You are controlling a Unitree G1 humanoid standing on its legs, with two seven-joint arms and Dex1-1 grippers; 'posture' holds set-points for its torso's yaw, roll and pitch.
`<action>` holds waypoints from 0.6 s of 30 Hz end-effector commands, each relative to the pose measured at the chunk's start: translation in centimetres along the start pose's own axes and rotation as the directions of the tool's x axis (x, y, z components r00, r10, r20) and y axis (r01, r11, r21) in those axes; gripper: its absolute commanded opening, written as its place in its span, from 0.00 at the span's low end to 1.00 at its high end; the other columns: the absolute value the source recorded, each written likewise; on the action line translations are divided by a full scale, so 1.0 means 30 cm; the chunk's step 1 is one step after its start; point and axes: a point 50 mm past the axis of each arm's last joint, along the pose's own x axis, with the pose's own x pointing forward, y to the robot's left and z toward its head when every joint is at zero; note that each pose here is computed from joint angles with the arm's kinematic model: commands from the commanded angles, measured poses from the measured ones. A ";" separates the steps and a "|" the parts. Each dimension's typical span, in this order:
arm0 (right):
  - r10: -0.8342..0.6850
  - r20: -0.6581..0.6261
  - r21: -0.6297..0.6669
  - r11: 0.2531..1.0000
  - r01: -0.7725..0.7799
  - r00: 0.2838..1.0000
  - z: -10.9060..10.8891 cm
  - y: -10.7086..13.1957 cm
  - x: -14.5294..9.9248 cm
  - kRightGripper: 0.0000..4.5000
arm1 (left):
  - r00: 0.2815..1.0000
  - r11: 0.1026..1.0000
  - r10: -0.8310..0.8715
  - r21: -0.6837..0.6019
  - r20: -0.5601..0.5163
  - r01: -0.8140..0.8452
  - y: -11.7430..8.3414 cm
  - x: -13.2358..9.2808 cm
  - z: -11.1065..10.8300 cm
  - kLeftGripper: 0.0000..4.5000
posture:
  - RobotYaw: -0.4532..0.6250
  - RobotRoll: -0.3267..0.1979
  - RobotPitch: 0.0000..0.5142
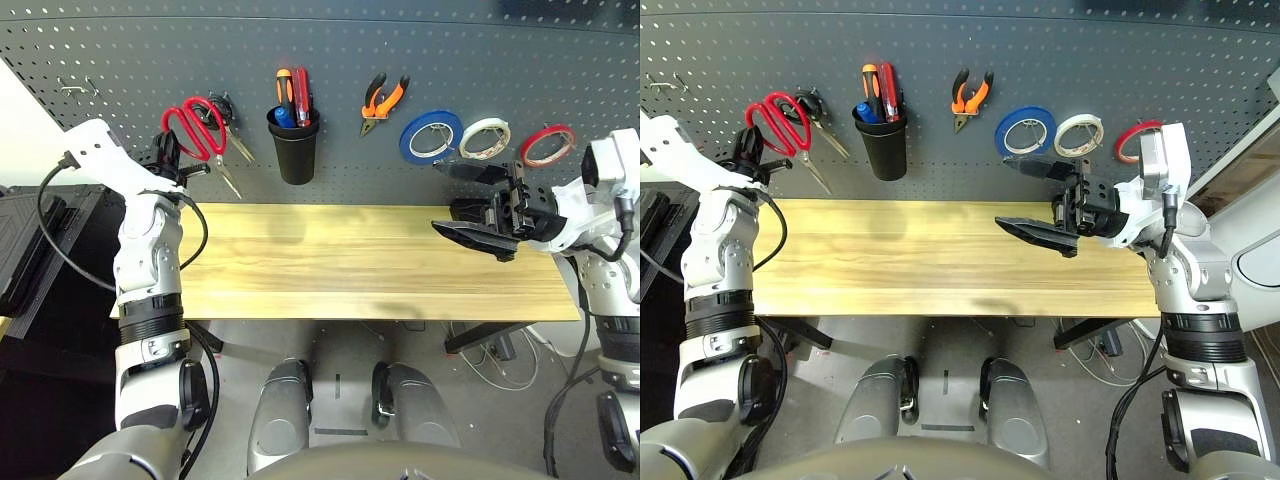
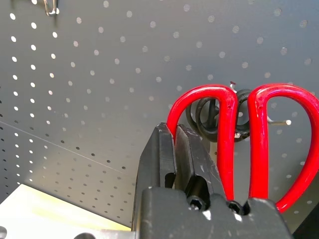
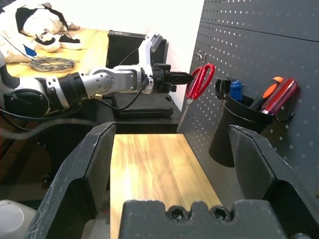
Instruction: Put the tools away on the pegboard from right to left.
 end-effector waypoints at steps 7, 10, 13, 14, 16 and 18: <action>0.005 0.003 0.004 1.000 -0.005 1.000 -0.002 0.003 0.007 1.00 | 1.000 1.000 0.001 0.009 -0.027 -0.001 -0.016 0.012 -0.015 0.01 | 0.39 0.62 0.16; 0.002 0.006 0.005 1.000 -0.002 1.000 -0.004 0.008 0.009 1.00 | 0.999 1.000 -0.012 -0.001 -0.047 0.012 -0.037 0.021 -0.026 0.21 | 0.39 0.62 0.17; -0.001 0.010 0.009 1.000 0.001 1.000 -0.010 0.012 0.013 1.00 | 0.999 1.000 -0.009 -0.015 -0.049 0.009 -0.052 0.033 -0.033 0.47 | 0.39 0.62 0.17; -0.002 0.011 0.011 1.000 0.002 1.000 -0.012 0.013 0.015 1.00 | 0.999 1.000 -0.005 -0.018 -0.053 0.004 -0.056 0.037 -0.036 0.57 | 0.38 0.62 0.17; -0.004 0.016 0.014 1.000 0.004 1.000 -0.016 0.017 0.020 1.00 | 0.998 1.000 -0.001 -0.022 -0.062 -0.001 -0.067 0.043 -0.043 0.73 | 0.38 0.62 0.17; -0.012 0.017 0.016 1.000 0.012 1.000 -0.022 0.019 0.022 1.00 | 0.997 1.000 -0.004 -0.012 -0.083 0.003 -0.074 0.046 -0.056 0.91 | 0.38 0.62 0.17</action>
